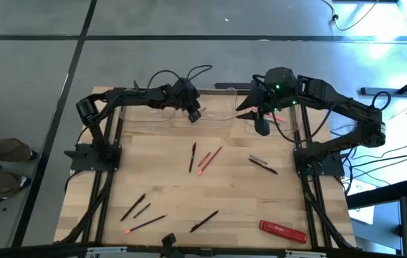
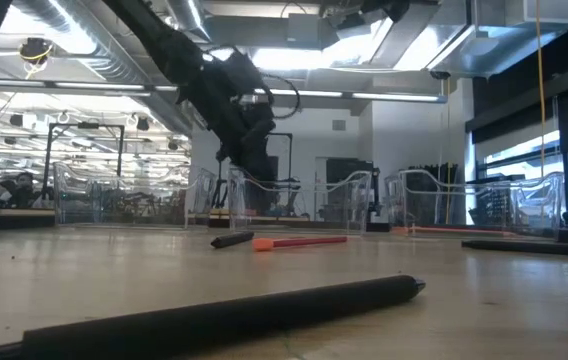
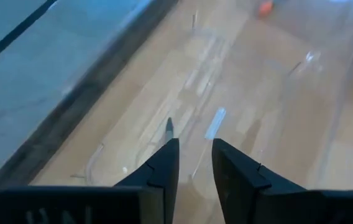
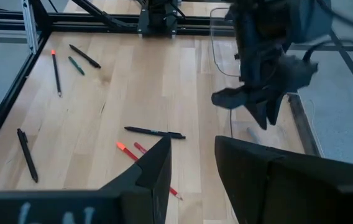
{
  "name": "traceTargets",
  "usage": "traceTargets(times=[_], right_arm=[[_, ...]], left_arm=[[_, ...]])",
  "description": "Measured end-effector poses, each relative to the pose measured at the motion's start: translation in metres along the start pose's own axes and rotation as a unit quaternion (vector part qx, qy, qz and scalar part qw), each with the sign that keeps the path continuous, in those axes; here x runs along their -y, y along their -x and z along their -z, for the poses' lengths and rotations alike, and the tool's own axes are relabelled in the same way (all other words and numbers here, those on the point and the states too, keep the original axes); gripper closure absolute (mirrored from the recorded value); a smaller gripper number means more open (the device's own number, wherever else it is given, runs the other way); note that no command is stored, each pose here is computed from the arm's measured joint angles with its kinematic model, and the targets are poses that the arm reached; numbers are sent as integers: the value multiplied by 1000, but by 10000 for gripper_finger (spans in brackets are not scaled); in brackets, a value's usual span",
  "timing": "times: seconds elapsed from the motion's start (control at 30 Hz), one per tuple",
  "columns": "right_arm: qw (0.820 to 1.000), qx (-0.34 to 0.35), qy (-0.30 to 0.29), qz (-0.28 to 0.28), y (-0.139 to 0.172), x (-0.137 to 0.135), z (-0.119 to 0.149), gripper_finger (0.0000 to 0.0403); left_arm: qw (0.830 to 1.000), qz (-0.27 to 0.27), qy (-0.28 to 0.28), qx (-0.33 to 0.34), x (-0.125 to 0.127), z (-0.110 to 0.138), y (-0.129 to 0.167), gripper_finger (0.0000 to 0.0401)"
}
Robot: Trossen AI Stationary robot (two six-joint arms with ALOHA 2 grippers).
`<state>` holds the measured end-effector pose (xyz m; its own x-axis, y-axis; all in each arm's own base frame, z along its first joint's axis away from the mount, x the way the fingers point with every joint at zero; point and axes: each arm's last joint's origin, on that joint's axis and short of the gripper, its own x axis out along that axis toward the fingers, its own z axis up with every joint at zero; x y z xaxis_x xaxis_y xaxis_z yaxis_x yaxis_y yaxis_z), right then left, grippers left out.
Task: Sort crayons/erasers/pens/pencils in bins
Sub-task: Put the black pen into the left transparent bin
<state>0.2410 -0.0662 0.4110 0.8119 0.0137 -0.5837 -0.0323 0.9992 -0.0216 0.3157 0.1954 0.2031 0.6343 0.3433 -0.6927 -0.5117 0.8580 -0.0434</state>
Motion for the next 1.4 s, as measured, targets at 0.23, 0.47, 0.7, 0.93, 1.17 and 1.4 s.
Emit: traceTargets(times=[0.23,0.47,0.7,0.93,1.17,1.4], right_arm=[[1000,-3,-1,-1,0,0,1,276],[1000,-15,-4,-4,0,-1,3,276],[999,-28,17,-30,0,-3,6,276],[994,-27,37,-95,-1,-13,7,276],[982,-14,62,-177,-2,-32,5,276],[979,-11,51,-198,-4,-45,1,276]], left_arm=[[1000,13,-7,12,21,-12,55,313],[995,5,53,-79,63,10,119,313],[963,9,164,-213,115,54,177,312],[934,15,213,-288,169,92,208,312],[914,-32,226,-336,201,128,225,312],[909,-58,206,-357,229,162,233,312]])
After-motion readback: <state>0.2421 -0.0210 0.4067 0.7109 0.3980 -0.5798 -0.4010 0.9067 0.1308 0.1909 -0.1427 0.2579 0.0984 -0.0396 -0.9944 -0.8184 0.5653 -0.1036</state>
